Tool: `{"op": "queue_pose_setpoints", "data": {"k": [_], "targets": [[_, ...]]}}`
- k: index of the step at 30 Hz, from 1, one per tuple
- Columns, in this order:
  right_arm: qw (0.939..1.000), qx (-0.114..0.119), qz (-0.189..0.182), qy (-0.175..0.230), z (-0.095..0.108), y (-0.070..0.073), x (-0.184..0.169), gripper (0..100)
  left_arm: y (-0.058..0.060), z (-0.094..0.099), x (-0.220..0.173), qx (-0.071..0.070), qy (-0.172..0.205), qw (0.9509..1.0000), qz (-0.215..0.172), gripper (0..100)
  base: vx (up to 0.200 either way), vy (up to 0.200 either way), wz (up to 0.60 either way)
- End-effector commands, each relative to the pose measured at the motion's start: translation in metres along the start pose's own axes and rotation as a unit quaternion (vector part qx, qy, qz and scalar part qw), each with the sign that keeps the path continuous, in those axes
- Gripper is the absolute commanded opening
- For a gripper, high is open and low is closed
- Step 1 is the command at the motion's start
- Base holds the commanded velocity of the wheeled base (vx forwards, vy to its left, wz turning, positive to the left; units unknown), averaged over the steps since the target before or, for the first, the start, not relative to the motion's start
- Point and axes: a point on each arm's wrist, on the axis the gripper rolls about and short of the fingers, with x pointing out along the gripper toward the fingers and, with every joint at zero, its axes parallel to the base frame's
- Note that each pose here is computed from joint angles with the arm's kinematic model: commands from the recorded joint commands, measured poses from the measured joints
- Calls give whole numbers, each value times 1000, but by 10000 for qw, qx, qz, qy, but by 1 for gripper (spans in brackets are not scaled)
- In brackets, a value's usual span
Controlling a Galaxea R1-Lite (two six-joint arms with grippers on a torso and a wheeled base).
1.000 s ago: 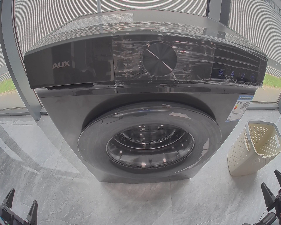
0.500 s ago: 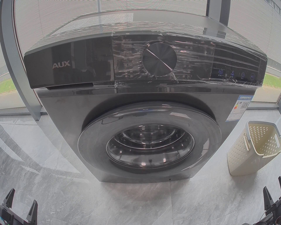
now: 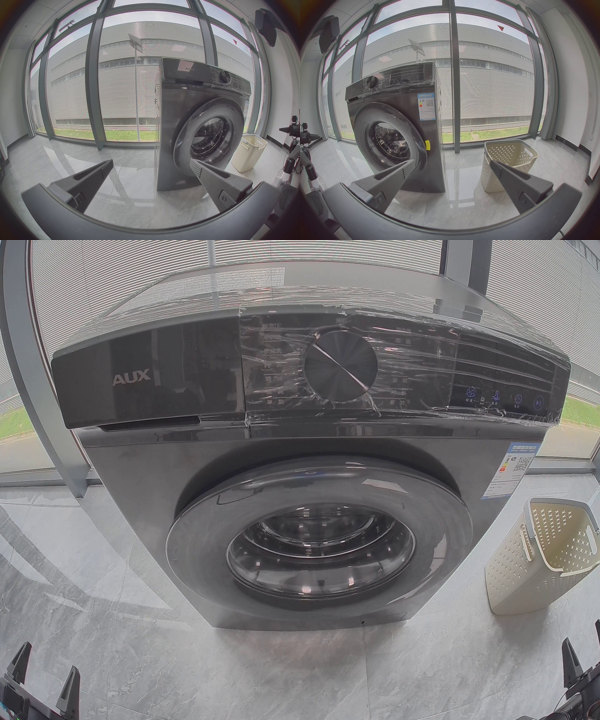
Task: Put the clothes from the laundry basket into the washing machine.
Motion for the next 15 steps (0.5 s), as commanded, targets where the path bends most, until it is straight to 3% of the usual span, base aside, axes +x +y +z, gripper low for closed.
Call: {"op": "queue_pose_setpoints", "data": {"k": [1, 7, 15], "targets": [[10000, 1, -4, 26, -5, 0, 0, 100, 0, -5, 0, -1, 7, 10000, 5, 100, 0, 0, 0], [9997, -191, 173, 43, -5, 1, 0, 100, 0, -5, 0, -9, 7, 10000, 5, 100, 0, 0, 0], [9997, -130, 187, 59, -6, 1, 0, 100, 0, -5, 0, -55, 0, 10000, 12, 100, 0, 0, 0]]}}
